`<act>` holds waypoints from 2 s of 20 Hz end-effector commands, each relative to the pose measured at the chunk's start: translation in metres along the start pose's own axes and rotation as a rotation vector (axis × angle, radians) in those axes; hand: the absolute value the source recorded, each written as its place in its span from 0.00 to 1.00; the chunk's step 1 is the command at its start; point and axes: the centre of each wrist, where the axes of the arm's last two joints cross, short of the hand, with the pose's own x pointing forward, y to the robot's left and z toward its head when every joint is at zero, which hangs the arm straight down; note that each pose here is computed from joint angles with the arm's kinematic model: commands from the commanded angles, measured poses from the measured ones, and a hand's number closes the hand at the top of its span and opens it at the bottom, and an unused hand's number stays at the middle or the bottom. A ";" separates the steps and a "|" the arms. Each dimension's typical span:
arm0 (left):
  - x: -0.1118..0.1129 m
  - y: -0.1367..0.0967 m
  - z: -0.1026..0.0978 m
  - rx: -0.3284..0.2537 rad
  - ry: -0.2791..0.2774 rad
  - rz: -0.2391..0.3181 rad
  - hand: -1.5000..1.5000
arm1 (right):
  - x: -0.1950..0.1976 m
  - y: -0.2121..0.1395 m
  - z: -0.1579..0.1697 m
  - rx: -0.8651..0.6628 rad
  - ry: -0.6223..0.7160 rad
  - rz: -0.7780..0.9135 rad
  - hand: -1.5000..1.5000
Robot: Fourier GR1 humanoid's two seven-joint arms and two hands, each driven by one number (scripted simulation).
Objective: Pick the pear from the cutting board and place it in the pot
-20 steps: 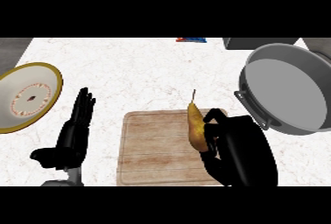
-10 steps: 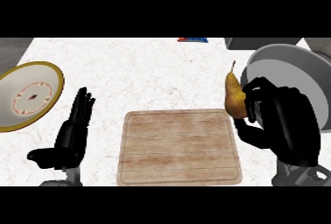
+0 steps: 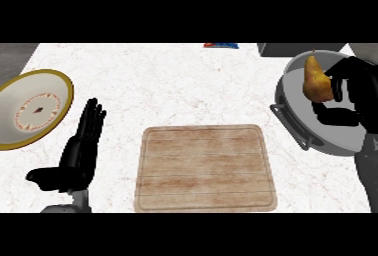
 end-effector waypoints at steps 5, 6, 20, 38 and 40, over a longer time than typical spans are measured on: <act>-0.011 0.001 -0.008 0.003 0.003 -0.001 0.50 | -0.075 0.033 -0.022 0.080 0.026 -0.036 1.00; -0.004 -0.019 -0.001 -0.016 0.004 -0.004 0.50 | -0.080 0.027 -0.039 0.122 0.047 -0.012 1.00; -0.004 -0.017 0.004 -0.018 -0.007 -0.003 0.50 | -0.145 0.089 -0.038 0.435 0.340 0.039 0.00; 0.010 -0.019 -0.004 -0.011 -0.013 -0.001 0.50 | -0.198 0.057 -0.035 -0.020 0.311 -0.875 0.00; 0.007 0.006 0.000 -0.030 -0.014 -0.011 0.50 | -0.218 0.046 -0.026 -0.039 0.334 -0.873 0.00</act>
